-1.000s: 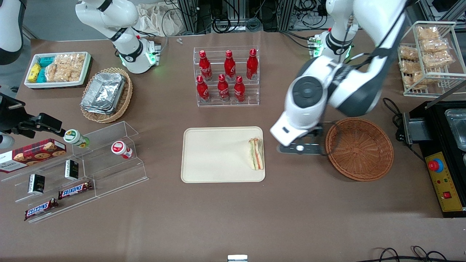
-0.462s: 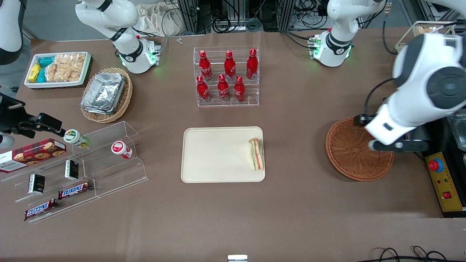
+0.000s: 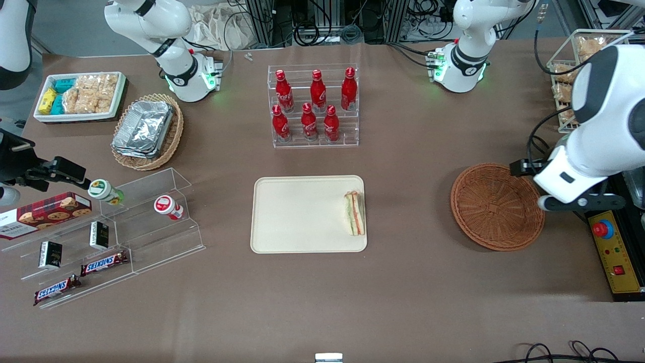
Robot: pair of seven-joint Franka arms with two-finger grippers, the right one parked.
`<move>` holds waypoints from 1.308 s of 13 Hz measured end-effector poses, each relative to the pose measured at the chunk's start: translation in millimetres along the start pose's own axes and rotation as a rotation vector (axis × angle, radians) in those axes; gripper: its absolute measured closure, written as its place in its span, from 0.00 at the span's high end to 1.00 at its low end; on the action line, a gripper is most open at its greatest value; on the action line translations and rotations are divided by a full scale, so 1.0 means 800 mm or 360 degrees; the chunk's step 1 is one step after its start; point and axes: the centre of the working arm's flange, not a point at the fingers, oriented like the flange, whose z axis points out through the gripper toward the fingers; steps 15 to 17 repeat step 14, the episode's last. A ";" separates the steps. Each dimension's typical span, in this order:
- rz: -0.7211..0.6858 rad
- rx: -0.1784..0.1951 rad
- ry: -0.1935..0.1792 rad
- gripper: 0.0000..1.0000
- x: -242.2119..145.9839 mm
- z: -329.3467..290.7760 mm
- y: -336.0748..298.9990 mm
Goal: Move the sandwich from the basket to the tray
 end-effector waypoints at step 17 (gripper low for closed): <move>-0.0092 -0.0186 0.0344 1.00 0.017 0.021 -0.066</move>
